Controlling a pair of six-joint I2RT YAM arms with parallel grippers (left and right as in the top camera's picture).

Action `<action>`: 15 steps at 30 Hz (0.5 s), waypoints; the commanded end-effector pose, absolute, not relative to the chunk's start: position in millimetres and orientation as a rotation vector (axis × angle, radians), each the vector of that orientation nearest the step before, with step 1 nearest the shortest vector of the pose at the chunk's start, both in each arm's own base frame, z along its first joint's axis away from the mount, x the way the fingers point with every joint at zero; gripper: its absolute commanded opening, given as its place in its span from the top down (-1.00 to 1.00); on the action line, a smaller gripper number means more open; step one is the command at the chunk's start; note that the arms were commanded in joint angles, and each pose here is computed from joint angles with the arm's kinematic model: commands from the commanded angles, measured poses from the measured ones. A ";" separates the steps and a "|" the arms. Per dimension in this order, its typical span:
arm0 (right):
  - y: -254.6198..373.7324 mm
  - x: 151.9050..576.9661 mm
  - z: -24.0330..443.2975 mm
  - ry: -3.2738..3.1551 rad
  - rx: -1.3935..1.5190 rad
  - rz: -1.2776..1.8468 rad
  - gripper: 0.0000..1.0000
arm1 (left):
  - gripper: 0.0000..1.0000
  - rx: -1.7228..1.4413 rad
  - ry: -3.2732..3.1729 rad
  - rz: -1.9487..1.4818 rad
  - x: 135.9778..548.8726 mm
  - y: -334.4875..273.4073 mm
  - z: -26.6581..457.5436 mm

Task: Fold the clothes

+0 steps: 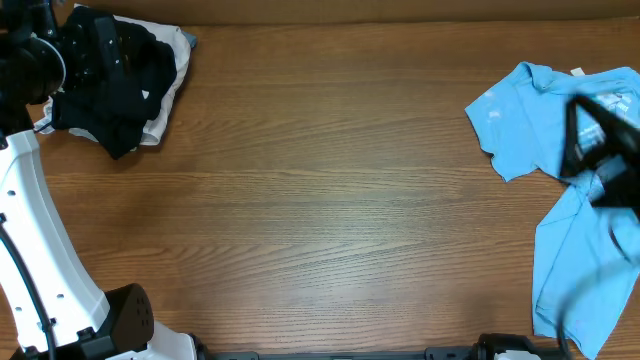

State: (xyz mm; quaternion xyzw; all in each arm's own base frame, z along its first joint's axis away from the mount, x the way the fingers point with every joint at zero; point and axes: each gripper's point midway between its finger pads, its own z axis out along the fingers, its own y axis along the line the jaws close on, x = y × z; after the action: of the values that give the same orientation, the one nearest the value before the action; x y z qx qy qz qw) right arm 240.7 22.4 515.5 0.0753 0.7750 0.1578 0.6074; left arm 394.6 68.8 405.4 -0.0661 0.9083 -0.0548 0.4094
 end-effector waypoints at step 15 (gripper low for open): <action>49.5 300.5 279.5 1.622 0.033 0.460 -1.00 | -1.00 -0.171 2.287 -0.153 395.0 66.5 405.2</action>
State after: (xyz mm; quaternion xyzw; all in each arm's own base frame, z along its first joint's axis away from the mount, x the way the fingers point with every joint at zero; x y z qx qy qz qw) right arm 314.9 43.4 310.9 0.0235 0.7239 0.1949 0.6614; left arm 394.5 68.8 405.3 -0.0661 0.9084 -0.0548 0.4093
